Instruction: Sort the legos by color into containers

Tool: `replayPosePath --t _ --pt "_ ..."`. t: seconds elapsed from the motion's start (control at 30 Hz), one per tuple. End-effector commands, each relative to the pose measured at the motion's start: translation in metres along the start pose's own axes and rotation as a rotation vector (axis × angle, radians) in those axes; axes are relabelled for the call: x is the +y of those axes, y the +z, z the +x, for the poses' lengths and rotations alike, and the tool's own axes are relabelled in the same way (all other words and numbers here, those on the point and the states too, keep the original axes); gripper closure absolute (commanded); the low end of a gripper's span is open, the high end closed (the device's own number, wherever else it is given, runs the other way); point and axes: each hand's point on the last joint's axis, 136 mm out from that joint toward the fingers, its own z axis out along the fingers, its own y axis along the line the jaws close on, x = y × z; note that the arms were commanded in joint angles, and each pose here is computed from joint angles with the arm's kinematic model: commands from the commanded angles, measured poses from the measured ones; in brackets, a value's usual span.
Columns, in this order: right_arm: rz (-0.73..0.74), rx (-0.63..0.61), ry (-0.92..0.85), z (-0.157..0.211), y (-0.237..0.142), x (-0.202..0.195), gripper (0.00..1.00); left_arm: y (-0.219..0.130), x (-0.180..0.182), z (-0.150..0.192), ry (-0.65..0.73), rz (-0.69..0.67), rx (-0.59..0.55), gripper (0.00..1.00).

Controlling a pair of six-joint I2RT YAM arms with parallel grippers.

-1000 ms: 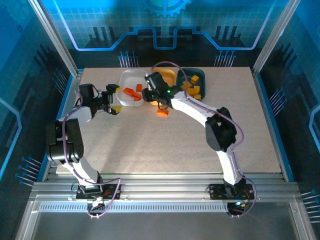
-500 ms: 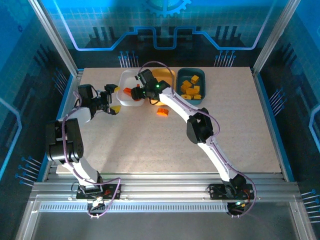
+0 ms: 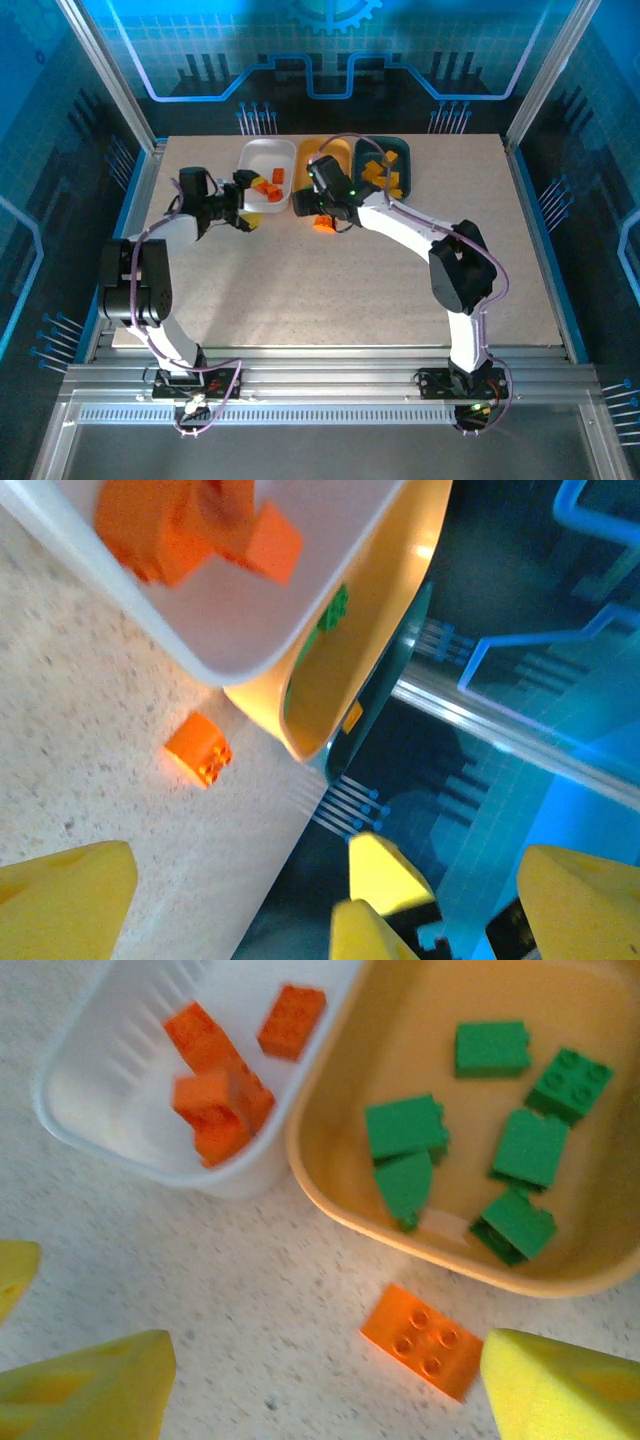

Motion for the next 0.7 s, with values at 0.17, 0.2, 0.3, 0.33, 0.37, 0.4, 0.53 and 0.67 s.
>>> replayPosePath --t 0.17,0.2,0.3,0.33,0.37,0.4,0.53,0.67 --pt "0.034 0.208 -0.07 0.063 0.053 -0.035 0.17 0.011 -0.009 0.033 0.07 -0.006 0.09 0.01" --pt "0.036 0.222 -0.076 0.065 0.058 -0.036 0.17 0.011 -0.009 0.033 0.069 -0.008 0.089 0.01" --pt "0.043 0.238 -0.088 0.068 0.068 -0.037 0.17 0.011 -0.008 0.034 0.07 -0.008 0.089 0.01" --pt "0.044 0.241 -0.089 0.068 0.071 -0.037 0.17 0.011 -0.008 0.034 0.071 -0.008 0.087 0.01" --pt "0.046 0.251 -0.09 0.071 0.075 -0.038 0.17 0.011 -0.008 0.034 0.069 -0.009 0.087 0.01" --pt "0.041 0.257 -0.092 0.073 0.078 -0.036 0.17 0.011 -0.008 0.034 0.07 -0.01 0.088 0.01" --pt "0.006 0.279 -0.104 0.083 0.079 -0.023 0.19 0.012 -0.008 0.034 0.069 -0.01 0.089 0.01" --pt "-0.071 0.28 -0.112 0.092 0.063 0.006 0.2 0.011 -0.009 0.034 0.071 -0.008 0.091 0.01"
